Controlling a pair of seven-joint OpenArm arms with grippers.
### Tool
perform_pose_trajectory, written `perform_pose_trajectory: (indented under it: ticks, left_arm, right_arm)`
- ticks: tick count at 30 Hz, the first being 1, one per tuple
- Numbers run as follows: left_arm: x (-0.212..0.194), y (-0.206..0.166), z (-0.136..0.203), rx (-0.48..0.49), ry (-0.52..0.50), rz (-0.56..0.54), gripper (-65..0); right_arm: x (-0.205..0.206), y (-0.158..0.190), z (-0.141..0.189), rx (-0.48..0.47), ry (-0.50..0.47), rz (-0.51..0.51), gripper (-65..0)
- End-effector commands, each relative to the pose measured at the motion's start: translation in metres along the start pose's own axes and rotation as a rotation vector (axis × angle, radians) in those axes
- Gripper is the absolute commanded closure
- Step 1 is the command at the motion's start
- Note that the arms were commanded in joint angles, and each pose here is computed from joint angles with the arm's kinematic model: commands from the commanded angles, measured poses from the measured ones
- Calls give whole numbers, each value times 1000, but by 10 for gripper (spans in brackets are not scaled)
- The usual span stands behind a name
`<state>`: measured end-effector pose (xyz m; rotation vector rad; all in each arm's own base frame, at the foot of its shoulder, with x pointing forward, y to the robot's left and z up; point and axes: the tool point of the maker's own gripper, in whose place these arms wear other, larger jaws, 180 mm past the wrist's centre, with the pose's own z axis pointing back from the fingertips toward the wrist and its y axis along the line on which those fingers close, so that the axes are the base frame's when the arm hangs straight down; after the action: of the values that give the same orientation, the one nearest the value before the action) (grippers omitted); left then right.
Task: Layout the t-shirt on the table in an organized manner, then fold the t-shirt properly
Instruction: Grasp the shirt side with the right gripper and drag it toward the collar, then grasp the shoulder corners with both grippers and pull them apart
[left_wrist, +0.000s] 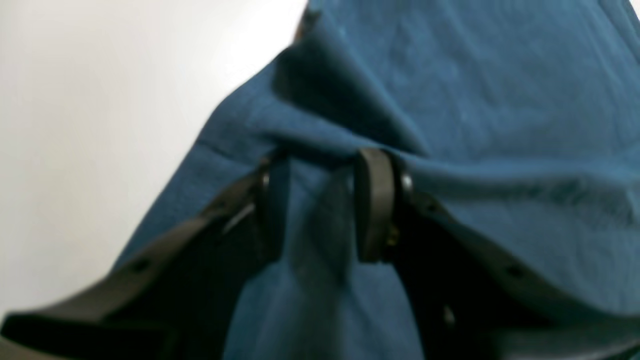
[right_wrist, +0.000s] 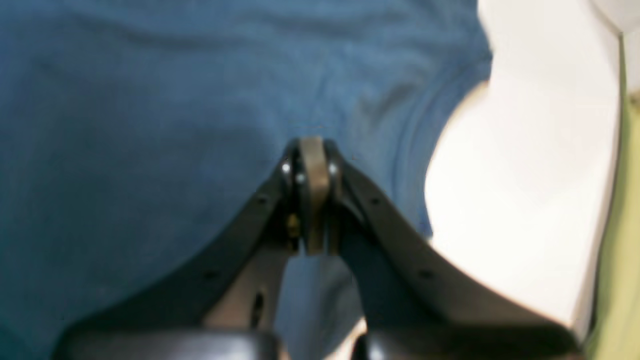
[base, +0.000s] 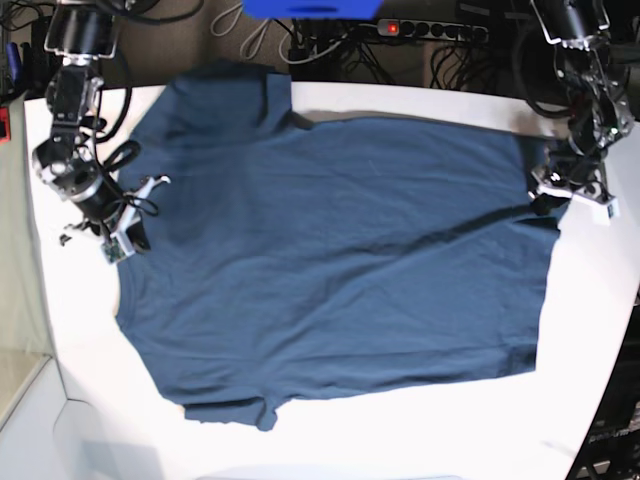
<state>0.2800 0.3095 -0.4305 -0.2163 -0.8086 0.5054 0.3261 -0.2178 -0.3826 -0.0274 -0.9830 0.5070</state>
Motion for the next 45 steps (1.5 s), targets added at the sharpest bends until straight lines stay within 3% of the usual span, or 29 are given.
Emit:
perform_pose_trajectory:
  ticks: [1,6,13,15,19,21,23,25,28,31,35,45]
  left_arm:
    - [1,6,2,28,27,-21,-225]
    - [21,-21,16,-25,0,-76,-225]
    - [12,-52,55,-72,4,-187,-225]
    - [9,-47,65,-55,5,-216,-225]
    - [14,-3,86,54,-12,-182,-225]
    - [18,14,92,79,-10,-184,-231]
    - [20,11,93,29,6,-284,-283]
    - [14,2,93,-44,29,-373,-402]
    - [10,1,91,-62,42,-414,-511]
    - [3,11,88,-5,66,-445,-495]
    - [-4,39,89,111,85,-444,-445]
    - [-10,58,72,153,108,-400,-437]
  right_arm:
    - [11,-10,5,-24,-43,7,0]
    - [2,-3,21,-28,-28,26,0]
    - [4,11,43,-21,-33,76,0]
    - [-2,13,49,-21,4,87,0]
    - [-10,22,58,-31,72,82,0]
    - [-12,19,63,-66,81,42,-41]
    - [-16,12,69,-120,81,-25,-110]
    - [-19,7,76,-167,78,-81,-186]
    - [-30,1,83,-205,96,-123,-270]
    - [-41,-1,90,-219,120,-137,-315]
    - [-57,-6,103,-244,161,-146,-321]
    - [-75,-2,114,-246,207,-158,-321]
